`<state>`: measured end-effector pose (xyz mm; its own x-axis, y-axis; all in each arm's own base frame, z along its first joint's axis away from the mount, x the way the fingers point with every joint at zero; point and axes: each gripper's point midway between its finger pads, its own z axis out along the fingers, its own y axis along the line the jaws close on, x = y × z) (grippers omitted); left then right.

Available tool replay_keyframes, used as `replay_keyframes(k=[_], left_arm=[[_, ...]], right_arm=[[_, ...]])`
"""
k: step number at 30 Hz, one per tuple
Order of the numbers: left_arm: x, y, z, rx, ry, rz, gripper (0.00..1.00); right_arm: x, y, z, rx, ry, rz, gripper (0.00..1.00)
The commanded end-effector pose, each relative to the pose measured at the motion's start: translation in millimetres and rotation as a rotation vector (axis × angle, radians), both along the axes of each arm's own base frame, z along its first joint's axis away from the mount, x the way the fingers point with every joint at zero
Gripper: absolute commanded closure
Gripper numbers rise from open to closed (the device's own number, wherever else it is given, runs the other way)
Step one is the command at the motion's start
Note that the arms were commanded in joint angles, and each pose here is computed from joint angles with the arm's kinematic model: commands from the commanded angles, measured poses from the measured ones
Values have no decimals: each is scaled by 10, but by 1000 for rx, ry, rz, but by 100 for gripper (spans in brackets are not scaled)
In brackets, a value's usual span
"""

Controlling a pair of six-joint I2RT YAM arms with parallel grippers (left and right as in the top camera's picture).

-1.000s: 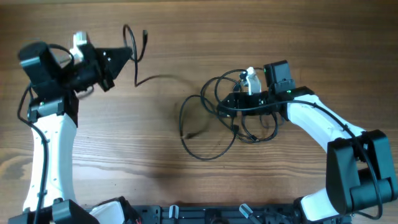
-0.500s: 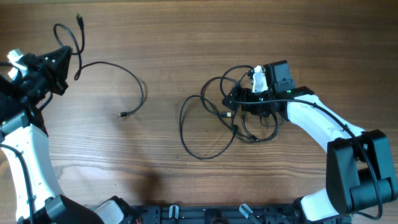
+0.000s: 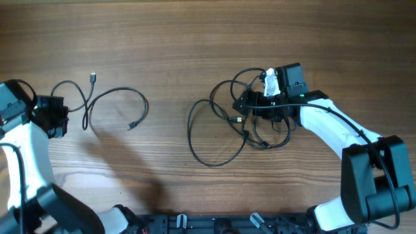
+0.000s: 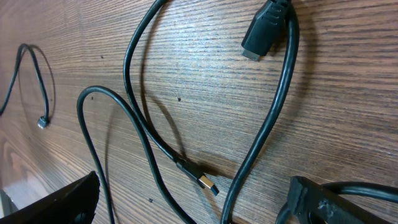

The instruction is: Untangle cables

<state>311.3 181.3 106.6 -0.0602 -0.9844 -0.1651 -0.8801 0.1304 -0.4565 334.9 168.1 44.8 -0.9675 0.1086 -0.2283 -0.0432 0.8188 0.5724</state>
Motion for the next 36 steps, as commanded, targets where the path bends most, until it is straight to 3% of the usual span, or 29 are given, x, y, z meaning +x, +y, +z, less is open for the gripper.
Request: replay_keyframes(k=[1, 2, 3, 4, 7, 8, 14, 16, 17, 18, 19, 22, 24, 27, 28, 30, 32, 35, 36], left_arm=[[101, 2, -278, 48, 76, -77, 91], [203, -8, -328, 75, 67, -131, 78], [291, -9, -332, 105, 48, -182, 54], [331, -5, -315, 125, 37, -205, 36], [409, 47, -152, 151, -2, -202, 4], [427, 57, -88, 157, -10, -201, 0], [402, 40, 516, 181, -47, -195, 3], [388, -9, 643, 184, -77, -204, 48], [363, -24, 666, 183, -76, -204, 77], [334, -41, 667, 178, -69, -204, 91], [314, -55, 648, 170, -59, -206, 96], [221, -204, 463, 115, 21, -233, 89], [175, -306, 321, 88, 73, -262, 85], [56, -376, 226, 54, 130, -289, 93], [28, -401, 212, 49, 141, -310, 96], [37, -565, 203, 6, 126, -398, 96], [62, -688, 194, 0, 120, -474, 82], [45, -890, 72, 45, 203, -568, 37], [53, -966, 30, 54, 219, -594, 36]], right_arm=[[56, -20, -2, -12, -8, -14, 0], [57, -20, -2, -12, -9, -14, 0], [57, -19, -1, -12, -9, -14, 0], [57, -20, -2, -12, -9, -14, 0], [56, -19, -2, -12, -8, -14, 0], [56, -19, -2, -12, -8, -14, 0], [59, -19, -1, -11, -7, -17, 0], [59, -19, -1, -11, -8, -17, 1], [59, -19, -1, -11, -8, -17, 0], [57, -19, -3, -11, -6, -17, 0], [57, -18, -1, -10, -7, -17, 0], [58, -18, 0, -9, -5, -20, 0], [90, 83, 94, 93, 49, -94, 0], [116, 459, 501, 313, -68, 98, 23], [127, 501, 552, 315, -69, 102, 23], [183, 571, 567, 250, -93, 95, 1], [224, 618, 500, 179, -116, 61, 0], [182, 749, 480, 147, -136, 78, 0], [154, 806, 487, 148, -143, 94, 1]])
